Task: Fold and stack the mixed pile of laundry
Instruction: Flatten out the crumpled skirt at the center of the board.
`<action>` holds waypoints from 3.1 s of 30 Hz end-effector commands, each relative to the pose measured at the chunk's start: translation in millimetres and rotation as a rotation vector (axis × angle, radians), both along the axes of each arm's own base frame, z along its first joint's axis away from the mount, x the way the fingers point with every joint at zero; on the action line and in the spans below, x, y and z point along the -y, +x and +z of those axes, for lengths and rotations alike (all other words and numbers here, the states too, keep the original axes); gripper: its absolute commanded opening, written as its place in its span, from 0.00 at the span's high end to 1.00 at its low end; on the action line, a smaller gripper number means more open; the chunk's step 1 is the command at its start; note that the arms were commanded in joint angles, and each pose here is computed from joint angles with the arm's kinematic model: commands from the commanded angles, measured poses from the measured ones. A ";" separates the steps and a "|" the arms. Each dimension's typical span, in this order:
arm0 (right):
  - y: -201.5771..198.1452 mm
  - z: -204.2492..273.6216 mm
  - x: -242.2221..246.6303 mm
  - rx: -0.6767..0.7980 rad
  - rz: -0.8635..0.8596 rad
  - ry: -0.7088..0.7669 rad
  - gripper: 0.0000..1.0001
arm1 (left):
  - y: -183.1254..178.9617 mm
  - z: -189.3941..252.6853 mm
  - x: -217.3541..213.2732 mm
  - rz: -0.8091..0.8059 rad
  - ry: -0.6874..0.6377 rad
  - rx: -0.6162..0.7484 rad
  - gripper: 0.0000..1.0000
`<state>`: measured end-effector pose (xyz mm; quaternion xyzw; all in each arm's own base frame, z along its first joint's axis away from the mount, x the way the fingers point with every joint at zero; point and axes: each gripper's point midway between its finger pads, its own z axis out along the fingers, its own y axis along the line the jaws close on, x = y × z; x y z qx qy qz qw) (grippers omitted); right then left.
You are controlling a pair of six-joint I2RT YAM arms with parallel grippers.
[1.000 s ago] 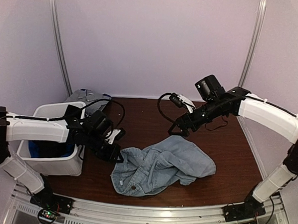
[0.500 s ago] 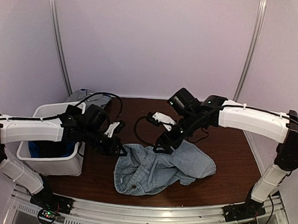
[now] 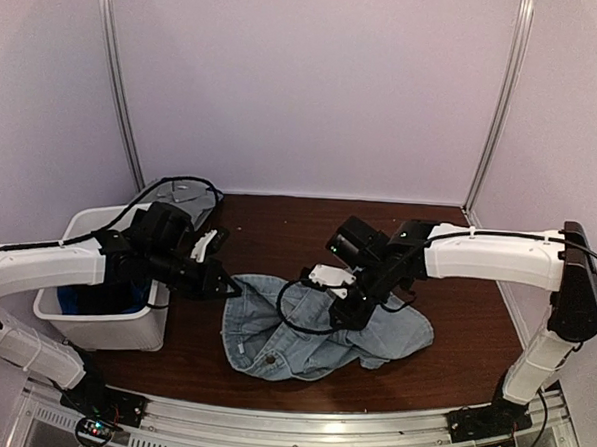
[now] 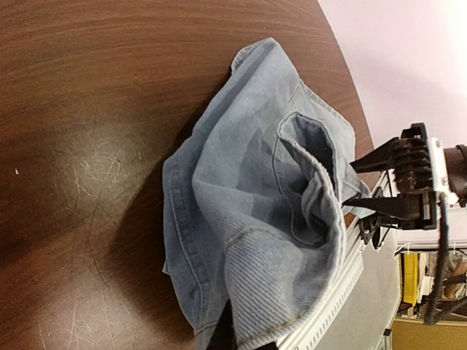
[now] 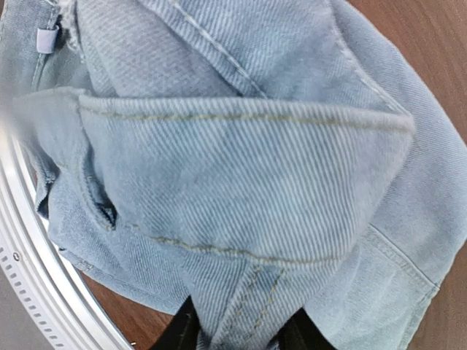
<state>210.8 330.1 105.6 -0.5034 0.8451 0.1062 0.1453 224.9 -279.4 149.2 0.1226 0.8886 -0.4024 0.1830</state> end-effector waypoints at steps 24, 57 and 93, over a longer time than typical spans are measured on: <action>38.1 302.2 69.2 0.493 -0.255 0.719 1.00 | 86.2 109.5 -5.6 0.121 0.217 0.225 1.00; 113.4 198.3 147.3 -0.023 -0.855 0.723 0.00 | 218.7 150.1 -30.8 0.164 0.111 0.111 0.14; 281.6 -33.2 105.6 -0.369 -0.693 0.541 0.28 | 160.5 -91.6 23.3 0.085 0.263 -0.006 0.29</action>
